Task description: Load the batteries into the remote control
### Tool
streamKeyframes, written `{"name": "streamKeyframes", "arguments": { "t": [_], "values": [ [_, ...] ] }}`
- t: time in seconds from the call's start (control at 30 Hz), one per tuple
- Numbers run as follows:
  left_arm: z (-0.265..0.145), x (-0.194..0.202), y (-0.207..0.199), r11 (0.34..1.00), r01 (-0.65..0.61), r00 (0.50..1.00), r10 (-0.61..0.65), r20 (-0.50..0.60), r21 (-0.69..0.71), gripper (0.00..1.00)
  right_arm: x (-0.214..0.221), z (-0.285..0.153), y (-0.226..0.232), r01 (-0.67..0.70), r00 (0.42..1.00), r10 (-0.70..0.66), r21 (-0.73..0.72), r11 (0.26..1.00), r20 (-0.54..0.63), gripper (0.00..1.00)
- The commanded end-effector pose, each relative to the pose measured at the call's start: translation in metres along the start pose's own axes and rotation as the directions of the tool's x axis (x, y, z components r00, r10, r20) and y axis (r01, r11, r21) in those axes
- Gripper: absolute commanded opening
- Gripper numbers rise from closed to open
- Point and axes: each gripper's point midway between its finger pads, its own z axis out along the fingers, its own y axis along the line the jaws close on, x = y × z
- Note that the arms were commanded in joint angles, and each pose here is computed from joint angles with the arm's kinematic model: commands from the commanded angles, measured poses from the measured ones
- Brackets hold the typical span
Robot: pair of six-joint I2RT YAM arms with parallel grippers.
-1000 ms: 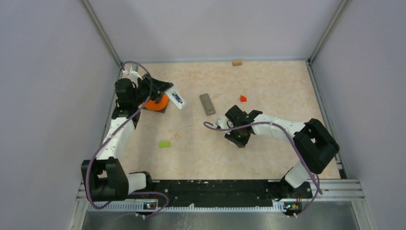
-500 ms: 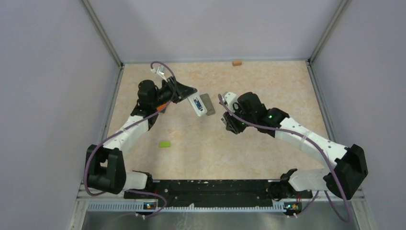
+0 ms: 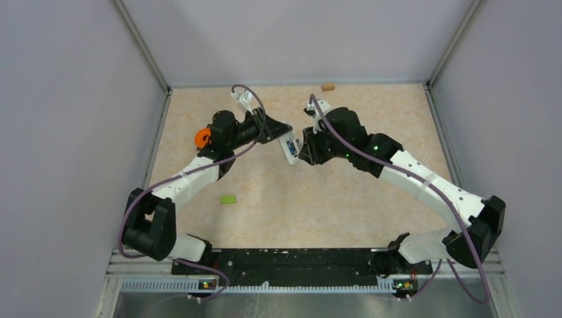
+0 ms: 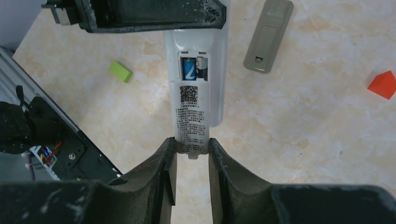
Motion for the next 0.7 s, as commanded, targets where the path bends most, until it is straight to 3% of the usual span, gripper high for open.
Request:
{"name": "streamKeyframes", "arguments": {
  "t": [0.0,0.67],
  "values": [
    [0.003,-0.026,-0.03,0.991,-0.117,0.99,0.111,0.088,0.066,0.0,-0.01,0.005,0.003,-0.089,0.996,0.089,0.043,0.995,0.0,0.23],
    [-0.003,-0.016,-0.038,0.988,-0.129,0.991,0.124,0.056,0.081,0.0,-0.016,0.028,0.013,-0.07,0.996,0.073,0.064,0.995,-0.045,0.24]
  ]
}}
